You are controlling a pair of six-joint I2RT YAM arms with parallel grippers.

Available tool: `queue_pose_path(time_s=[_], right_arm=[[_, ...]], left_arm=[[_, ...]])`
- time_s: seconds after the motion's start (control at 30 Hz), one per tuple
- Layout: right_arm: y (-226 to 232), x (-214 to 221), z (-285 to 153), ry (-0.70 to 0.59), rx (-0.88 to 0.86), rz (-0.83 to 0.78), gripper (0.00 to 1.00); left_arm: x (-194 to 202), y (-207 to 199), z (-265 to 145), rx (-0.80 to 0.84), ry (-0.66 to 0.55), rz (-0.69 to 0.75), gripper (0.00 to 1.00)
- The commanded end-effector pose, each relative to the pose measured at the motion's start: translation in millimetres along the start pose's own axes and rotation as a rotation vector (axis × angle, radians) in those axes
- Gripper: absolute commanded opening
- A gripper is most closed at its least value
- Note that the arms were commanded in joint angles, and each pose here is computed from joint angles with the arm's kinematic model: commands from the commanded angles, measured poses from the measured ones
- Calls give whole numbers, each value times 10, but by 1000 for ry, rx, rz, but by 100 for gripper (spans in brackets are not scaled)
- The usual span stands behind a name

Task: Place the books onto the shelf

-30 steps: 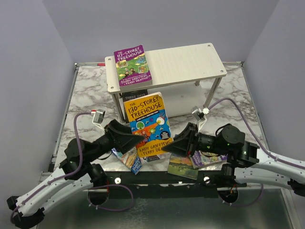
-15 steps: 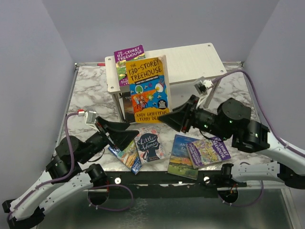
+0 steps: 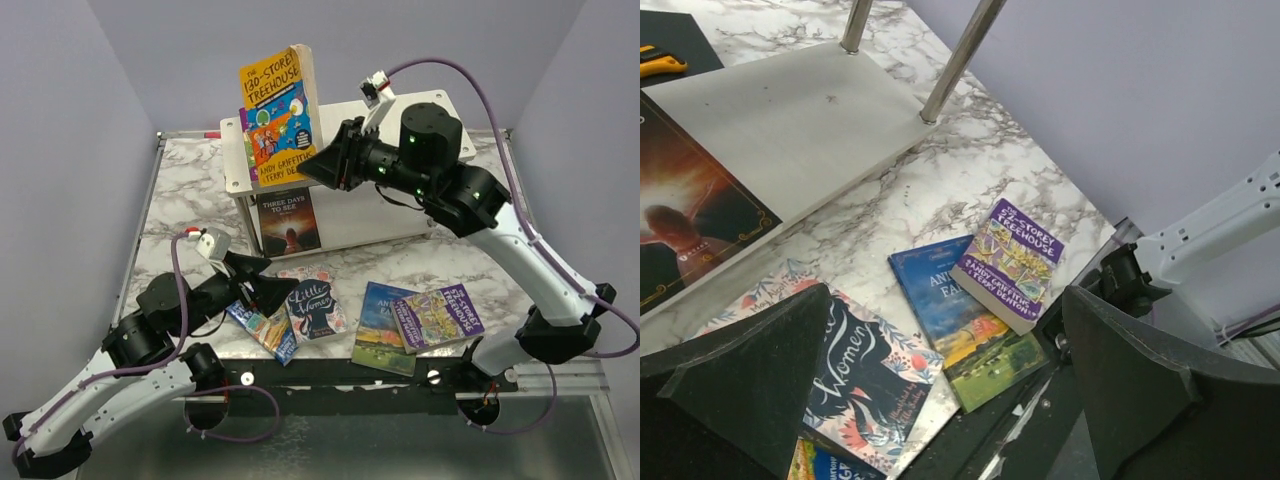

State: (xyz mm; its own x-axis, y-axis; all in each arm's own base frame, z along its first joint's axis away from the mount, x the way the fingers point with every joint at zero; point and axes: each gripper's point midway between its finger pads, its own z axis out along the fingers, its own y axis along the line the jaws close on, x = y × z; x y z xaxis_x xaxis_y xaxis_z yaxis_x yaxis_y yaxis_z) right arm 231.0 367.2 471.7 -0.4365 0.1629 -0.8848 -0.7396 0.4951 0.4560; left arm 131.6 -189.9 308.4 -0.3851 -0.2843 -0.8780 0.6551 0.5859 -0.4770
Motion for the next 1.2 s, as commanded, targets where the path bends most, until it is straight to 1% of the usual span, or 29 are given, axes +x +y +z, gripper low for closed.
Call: queue_pose_path(time_s=[0.0, 0.27, 0.37, 0.5, 0.67, 0.8, 1.0, 1.17], right_arm=[[260, -237, 31, 17, -219, 92, 1], [71, -323, 196, 74, -312, 272, 1], [33, -328, 233, 96, -346, 316, 1], [-62, -353, 297, 100, -348, 371, 1], [-142, -304, 407, 142, -376, 457, 1], [-213, -248, 492, 157, -368, 502, 1], [-364, -166, 576, 147, -332, 568, 1], [-464, -98, 604, 148, -305, 597, 3]], left_arm=[[101, 43, 6, 6, 42, 83, 99], [328, 159, 36, -10, 84, 91, 99], [355, 178, 44, -13, 87, 97, 99], [385, 177, 59, -8, 97, 97, 99], [384, 185, 58, -11, 93, 98, 99], [363, 194, 46, -16, 82, 99, 99], [357, 193, 43, -16, 79, 97, 99], [357, 198, 39, -18, 77, 96, 99]])
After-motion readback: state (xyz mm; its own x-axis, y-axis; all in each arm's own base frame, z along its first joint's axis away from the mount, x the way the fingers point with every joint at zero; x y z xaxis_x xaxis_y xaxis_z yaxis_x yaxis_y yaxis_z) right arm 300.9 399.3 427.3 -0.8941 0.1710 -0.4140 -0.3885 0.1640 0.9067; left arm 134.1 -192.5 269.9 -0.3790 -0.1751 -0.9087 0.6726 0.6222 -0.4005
